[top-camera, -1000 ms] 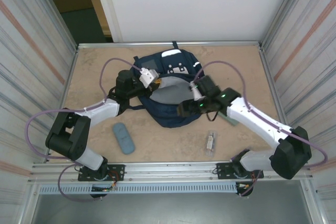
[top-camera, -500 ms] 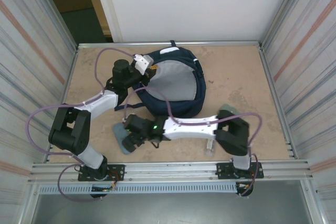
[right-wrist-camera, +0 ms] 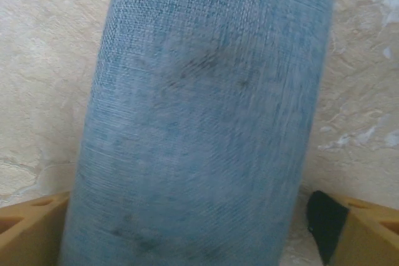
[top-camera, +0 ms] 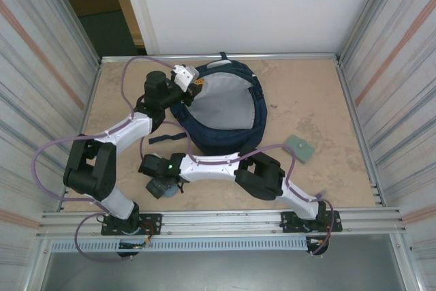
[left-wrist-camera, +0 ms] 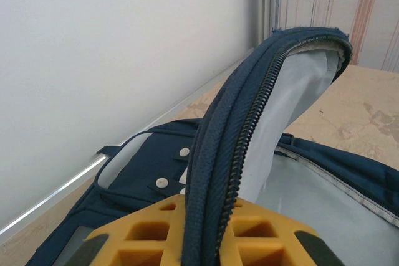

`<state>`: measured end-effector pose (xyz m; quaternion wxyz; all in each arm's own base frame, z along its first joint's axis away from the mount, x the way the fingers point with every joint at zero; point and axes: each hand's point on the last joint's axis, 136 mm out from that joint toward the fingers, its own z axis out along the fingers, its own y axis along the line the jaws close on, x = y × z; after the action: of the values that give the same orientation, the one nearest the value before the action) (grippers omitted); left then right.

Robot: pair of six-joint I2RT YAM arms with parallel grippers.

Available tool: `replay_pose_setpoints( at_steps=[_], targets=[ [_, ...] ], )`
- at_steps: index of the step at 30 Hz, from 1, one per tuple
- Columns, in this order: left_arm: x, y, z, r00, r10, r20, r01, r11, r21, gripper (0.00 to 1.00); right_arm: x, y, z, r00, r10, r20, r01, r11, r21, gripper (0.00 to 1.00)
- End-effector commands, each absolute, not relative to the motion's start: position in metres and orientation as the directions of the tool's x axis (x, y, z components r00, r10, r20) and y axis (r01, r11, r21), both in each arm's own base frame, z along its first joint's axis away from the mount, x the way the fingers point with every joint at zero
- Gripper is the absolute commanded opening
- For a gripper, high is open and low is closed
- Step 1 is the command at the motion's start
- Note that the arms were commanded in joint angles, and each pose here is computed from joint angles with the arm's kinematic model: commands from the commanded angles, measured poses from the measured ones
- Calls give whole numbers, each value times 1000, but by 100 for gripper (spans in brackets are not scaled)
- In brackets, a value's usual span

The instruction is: Pack the student bag

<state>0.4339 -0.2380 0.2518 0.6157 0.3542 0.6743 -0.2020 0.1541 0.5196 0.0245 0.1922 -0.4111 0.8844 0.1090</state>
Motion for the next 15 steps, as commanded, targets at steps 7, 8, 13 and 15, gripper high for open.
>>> replay_pose_setpoints(
  at_steps=[7, 8, 13, 15],
  targets=[
    [429, -232, 300, 163, 227, -960, 697, 663, 275, 0, 165, 470, 30, -618, -677, -399, -721, 691, -56, 51],
    [429, -231, 301, 166, 229, -959, 696, 662, 279, 0, 168, 462, 40, -632, -656, -413, -705, 708, -44, 50],
    [424, -232, 305, 155, 210, -965, 708, 658, 256, 1, 174, 411, 67, -732, -515, -446, -597, 800, 57, 44],
    [423, -231, 307, 138, 182, -974, 711, 666, 225, 2, 176, 385, 81, -759, -475, -446, -558, 827, 69, 45]
  ],
)
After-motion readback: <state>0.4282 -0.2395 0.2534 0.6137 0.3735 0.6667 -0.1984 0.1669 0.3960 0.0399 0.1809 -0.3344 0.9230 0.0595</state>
